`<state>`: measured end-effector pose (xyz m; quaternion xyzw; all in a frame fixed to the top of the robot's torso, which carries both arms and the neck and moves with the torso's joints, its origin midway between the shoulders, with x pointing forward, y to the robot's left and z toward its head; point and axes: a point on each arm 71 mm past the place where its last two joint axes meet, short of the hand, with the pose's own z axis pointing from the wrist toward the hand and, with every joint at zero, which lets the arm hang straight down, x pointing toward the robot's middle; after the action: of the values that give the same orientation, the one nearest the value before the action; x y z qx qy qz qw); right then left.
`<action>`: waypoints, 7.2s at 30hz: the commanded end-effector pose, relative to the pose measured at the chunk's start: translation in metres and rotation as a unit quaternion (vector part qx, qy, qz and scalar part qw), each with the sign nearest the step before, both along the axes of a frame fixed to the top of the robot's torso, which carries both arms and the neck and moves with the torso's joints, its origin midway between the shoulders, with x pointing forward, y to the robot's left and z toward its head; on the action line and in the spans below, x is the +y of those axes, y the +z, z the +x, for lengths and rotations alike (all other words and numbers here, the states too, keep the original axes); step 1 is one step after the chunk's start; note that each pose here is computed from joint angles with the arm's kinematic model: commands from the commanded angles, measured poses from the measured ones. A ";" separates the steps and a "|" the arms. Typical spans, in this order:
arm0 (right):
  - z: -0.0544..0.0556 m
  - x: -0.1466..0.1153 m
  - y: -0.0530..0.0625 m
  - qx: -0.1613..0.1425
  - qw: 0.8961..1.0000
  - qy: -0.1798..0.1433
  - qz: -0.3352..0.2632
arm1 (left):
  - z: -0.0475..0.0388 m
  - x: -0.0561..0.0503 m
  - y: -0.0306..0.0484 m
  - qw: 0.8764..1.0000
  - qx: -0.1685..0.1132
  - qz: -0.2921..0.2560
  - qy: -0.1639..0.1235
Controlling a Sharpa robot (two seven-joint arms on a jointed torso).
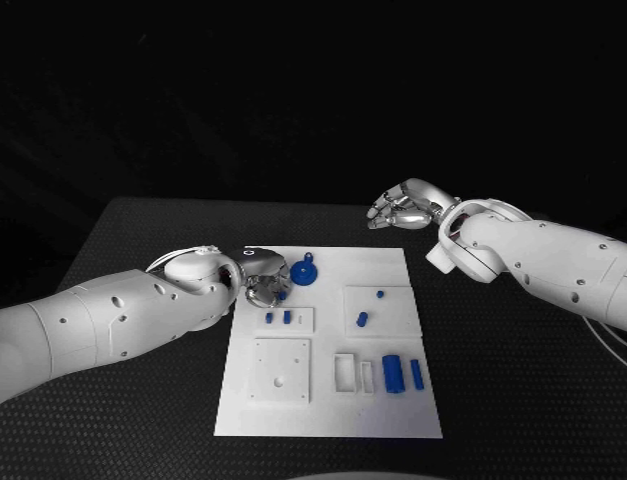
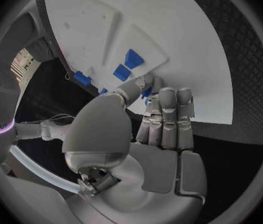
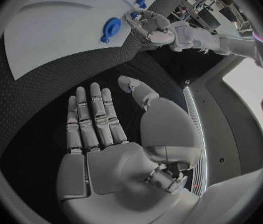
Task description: Assemble the parts on the task board
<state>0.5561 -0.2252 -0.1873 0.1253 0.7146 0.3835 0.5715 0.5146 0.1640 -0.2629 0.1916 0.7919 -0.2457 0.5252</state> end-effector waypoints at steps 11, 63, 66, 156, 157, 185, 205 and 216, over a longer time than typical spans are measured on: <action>0.000 0.001 0.000 -0.001 1.000 0.006 0.001 | 0.0001 0.007 -0.0062 0.999 0.017 0.025 0.016; -0.052 0.002 -0.054 -0.073 0.944 0.125 -0.296 | 0.0105 0.091 0.0469 0.826 0.131 -0.493 0.239; -0.055 0.005 -0.059 -0.075 0.943 0.128 -0.299 | 0.0110 0.093 0.0465 0.820 0.133 -0.500 0.246; -0.076 0.040 -0.057 -0.147 0.919 0.153 -0.331 | 0.0145 0.095 0.0428 0.808 0.151 -0.505 0.265; -0.076 0.040 -0.055 -0.147 0.920 0.153 -0.328 | 0.0146 0.096 0.0428 0.808 0.151 -0.505 0.265; -0.107 0.112 -0.028 -0.160 0.945 0.219 -0.182 | 0.0267 0.093 0.0421 0.792 0.126 -0.524 0.287; -0.149 0.159 -0.087 -0.137 0.925 0.294 -0.197 | 0.0315 0.080 0.0416 0.790 0.124 -0.529 0.283; -0.157 0.169 -0.102 -0.133 0.922 0.301 -0.204 | 0.0311 0.076 0.0415 0.790 0.129 -0.529 0.280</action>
<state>0.4002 -0.0568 -0.2869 -0.2535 0.7024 0.4032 0.5289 0.5455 0.2429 -0.2233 -0.3815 0.6221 -0.4840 0.4829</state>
